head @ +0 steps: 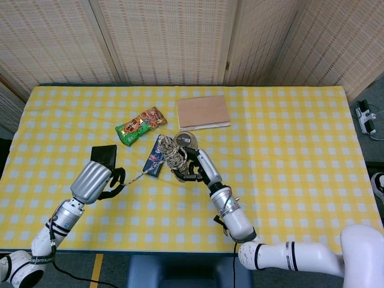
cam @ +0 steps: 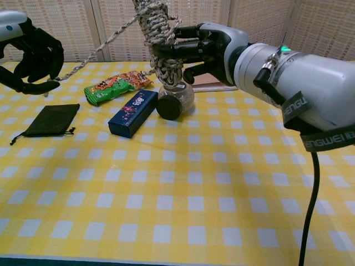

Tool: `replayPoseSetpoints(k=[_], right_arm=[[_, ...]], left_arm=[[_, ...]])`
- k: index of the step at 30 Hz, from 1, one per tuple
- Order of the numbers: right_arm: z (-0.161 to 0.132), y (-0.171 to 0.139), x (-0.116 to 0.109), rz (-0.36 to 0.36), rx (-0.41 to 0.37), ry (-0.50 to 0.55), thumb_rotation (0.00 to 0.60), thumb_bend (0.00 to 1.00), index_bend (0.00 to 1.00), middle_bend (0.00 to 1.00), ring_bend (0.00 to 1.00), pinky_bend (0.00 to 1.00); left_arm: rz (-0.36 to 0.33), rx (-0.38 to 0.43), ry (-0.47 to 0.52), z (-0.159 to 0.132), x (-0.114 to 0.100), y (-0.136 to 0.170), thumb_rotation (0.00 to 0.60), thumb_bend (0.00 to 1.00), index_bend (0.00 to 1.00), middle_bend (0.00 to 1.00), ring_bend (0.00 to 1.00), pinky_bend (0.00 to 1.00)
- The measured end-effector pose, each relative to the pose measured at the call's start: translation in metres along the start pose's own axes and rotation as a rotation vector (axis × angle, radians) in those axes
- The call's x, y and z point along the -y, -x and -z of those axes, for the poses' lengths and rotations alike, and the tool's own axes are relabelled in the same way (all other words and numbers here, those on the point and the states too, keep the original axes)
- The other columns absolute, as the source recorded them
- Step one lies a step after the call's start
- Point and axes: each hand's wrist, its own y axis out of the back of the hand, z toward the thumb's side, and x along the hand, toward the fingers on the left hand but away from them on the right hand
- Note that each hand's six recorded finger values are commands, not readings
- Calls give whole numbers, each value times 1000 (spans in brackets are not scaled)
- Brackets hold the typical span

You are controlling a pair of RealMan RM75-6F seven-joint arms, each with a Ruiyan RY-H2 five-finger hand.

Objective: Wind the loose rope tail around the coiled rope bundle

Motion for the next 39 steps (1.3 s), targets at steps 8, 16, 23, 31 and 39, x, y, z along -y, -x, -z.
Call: replayPoseSetpoints(k=[8,16,23,31,39], right_arm=[[-7,-13,-10,-57,-77,-49,600,465,959,771,831,775],[-7,-26,-22,-120,-120,-214,600,465,959,771,830,775],[-19,-37,-22,-162,-226,-336,600,465,959,771,830,775],[-19,-51,-10,-300,-266,-474,600,465,958,771,828,775],[-10,-61,4,-422,-227,-662,600,466,959,771,828,775]], left_arm=[[46,-95,-6,32,15,0,600,546,667,801,759,746],[82,-135,6,49,26,-5,600,546,667,801,759,746],[124,-68,14,32,30,-15,600,545,667,801,757,746],[130,2,-32,10,24,-34,600,545,662,801,751,746],[51,60,-179,-5,0,-46,600,546,656,801,750,746]])
